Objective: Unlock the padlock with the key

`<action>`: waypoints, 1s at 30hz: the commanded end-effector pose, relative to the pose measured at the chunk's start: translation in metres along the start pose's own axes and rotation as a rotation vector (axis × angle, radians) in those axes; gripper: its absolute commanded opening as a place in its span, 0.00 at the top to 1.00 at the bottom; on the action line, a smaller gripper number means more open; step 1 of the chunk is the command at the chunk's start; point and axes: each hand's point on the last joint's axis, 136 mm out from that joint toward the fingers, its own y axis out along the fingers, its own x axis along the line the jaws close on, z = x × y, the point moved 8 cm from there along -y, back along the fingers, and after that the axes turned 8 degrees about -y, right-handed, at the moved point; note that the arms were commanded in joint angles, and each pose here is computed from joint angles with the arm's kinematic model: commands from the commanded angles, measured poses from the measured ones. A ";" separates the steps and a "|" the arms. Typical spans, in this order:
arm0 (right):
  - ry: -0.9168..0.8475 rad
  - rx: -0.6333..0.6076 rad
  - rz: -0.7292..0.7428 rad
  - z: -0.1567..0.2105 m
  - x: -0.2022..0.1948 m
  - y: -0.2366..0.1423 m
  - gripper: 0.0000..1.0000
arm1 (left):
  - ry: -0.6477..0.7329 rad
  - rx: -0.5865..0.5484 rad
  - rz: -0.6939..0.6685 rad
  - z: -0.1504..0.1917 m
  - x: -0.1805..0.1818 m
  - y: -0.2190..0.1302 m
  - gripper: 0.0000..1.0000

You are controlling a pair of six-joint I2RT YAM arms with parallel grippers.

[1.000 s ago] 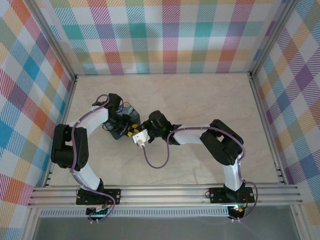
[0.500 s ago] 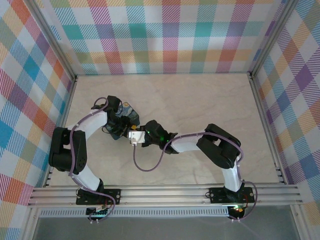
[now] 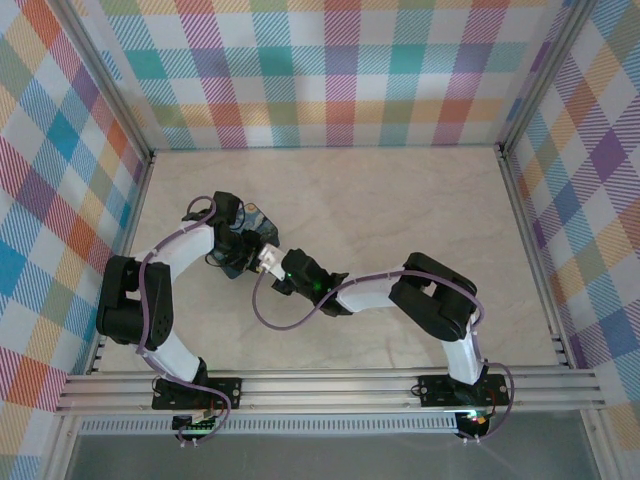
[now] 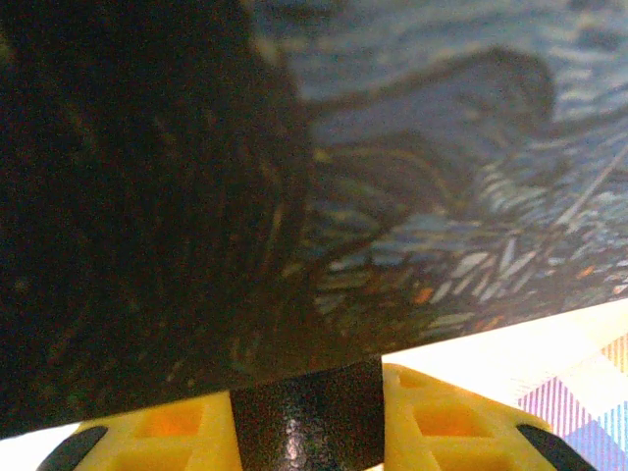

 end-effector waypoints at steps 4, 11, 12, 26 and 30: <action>0.320 -0.003 0.094 -0.007 -0.006 0.001 1.00 | -0.052 0.109 -0.016 0.017 0.008 -0.002 0.97; 0.522 0.058 0.108 0.012 -0.018 -0.006 1.00 | -0.025 0.071 -0.007 0.018 0.002 -0.013 0.61; 0.525 0.068 0.107 0.016 -0.018 -0.005 1.00 | -0.013 0.058 -0.008 0.019 0.001 -0.017 0.56; 0.704 0.174 0.077 0.068 -0.035 -0.017 0.81 | 0.119 -0.170 -0.051 0.010 -0.006 -0.059 0.40; 0.732 0.165 0.049 0.072 -0.047 -0.030 0.73 | 0.248 -0.319 -0.093 -0.004 -0.018 -0.070 0.39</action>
